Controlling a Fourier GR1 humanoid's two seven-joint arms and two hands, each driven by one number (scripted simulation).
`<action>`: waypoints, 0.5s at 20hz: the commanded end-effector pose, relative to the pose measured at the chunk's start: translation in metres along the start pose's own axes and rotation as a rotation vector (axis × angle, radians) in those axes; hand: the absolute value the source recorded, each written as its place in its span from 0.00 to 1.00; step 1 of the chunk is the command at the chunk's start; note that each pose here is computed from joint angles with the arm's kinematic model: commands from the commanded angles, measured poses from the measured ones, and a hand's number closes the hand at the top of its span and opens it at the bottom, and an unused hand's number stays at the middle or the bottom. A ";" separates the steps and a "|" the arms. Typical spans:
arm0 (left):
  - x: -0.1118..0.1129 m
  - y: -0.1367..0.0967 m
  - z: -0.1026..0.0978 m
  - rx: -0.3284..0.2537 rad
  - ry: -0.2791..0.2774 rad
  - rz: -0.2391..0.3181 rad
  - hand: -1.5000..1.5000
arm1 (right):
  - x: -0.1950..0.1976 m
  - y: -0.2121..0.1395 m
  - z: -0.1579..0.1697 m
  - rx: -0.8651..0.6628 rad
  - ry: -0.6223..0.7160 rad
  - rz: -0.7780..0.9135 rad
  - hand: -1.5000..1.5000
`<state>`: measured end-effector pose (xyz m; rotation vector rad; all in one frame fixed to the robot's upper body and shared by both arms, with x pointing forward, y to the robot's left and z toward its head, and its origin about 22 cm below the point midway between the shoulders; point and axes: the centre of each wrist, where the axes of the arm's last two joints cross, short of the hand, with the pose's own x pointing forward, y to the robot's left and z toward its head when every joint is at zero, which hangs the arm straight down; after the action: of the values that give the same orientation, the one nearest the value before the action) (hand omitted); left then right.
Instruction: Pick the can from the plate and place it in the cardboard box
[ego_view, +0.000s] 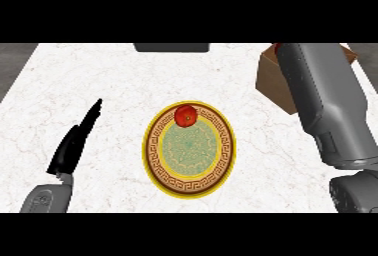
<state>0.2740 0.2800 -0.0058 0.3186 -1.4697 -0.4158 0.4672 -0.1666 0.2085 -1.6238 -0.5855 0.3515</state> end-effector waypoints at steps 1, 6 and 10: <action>-0.001 0.002 -0.005 0.002 -0.005 0.003 0.50 | -0.019 0.029 -0.016 0.205 0.175 -0.055 1.00; 0.015 -0.010 -0.008 -0.009 -0.001 -0.004 0.50 | -0.041 0.052 -0.029 0.312 0.077 -0.188 0.00; 0.013 0.003 -0.004 -0.005 -0.037 -0.007 0.50 | -0.046 0.065 -0.021 0.107 0.013 -0.394 0.00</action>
<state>0.2742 0.2805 -0.0028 0.3179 -1.4813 -0.4237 0.4564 -0.2171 0.1539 -1.3471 -0.6858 0.2171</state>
